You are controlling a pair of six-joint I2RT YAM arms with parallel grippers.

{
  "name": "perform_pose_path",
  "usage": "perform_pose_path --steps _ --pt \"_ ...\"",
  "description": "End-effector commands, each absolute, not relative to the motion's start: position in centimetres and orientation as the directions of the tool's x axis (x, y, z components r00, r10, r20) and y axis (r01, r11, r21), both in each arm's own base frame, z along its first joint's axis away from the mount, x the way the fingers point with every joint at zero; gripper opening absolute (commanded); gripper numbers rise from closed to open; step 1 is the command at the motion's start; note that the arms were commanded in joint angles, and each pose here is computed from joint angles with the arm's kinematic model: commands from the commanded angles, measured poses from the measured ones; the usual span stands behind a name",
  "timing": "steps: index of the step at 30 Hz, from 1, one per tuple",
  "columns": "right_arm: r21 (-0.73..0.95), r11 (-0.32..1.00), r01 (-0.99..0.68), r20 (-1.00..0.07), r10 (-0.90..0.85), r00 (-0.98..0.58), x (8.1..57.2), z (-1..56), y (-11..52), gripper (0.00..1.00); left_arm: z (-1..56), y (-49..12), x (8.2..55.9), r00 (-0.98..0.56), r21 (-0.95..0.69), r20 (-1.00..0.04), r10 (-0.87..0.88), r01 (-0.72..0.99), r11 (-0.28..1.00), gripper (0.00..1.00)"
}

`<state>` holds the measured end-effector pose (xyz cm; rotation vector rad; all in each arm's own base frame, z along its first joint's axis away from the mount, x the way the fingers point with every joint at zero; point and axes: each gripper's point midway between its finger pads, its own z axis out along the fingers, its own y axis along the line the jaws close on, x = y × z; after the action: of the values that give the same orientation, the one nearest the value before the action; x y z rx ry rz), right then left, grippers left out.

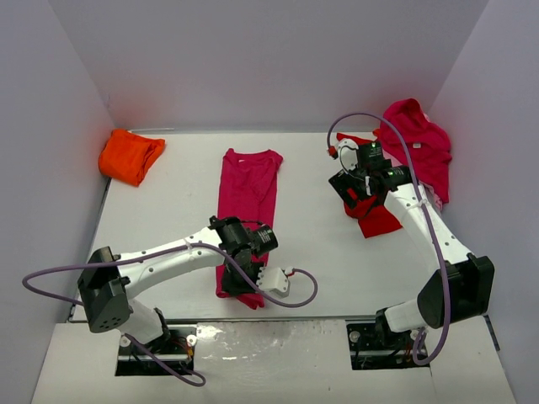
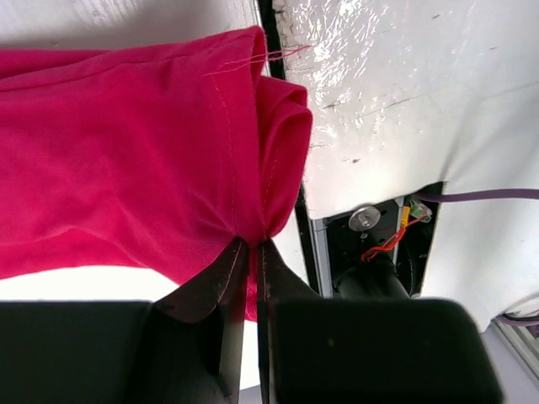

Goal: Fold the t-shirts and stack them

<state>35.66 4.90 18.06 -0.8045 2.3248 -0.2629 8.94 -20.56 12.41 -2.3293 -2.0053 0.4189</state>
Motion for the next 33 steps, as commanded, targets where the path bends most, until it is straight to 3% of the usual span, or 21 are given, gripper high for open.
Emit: perform_pose_path --steps 1,7,11,13,21,33 --pt "-0.375 0.800 -0.468 -0.547 -0.599 -0.585 35.8 18.7 5.3 0.86 14.8 -20.7 8.1 0.126 -0.234 -0.251 0.960 0.954 -0.186 0.00" --pt "-0.365 0.800 -0.477 -0.552 -0.598 -0.580 35.4 18.7 5.5 0.85 14.1 -20.1 7.0 0.112 -0.290 -0.246 0.963 0.939 -0.184 0.00" --pt "-0.366 0.794 -0.486 -0.552 -0.605 -0.574 35.4 18.7 5.5 0.85 14.2 -20.4 10.2 0.096 -0.140 -0.223 0.970 0.982 -0.130 0.00" --pt "-0.369 0.792 -0.486 -0.552 -0.608 -0.571 35.6 18.9 5.7 0.85 14.7 -21.0 14.0 0.064 0.024 -0.215 0.975 0.998 -0.061 0.00" --pt "-0.430 0.763 -0.482 -0.536 -0.646 -0.543 35.5 20.0 6.1 0.85 18.6 -22.6 23.7 0.006 0.374 -0.220 0.976 0.924 0.079 0.00" --pt "-0.427 0.767 -0.480 -0.571 -0.640 -0.514 34.5 21.0 6.2 0.86 18.5 -22.8 31.1 -0.027 0.485 -0.220 0.975 0.864 0.133 0.00"
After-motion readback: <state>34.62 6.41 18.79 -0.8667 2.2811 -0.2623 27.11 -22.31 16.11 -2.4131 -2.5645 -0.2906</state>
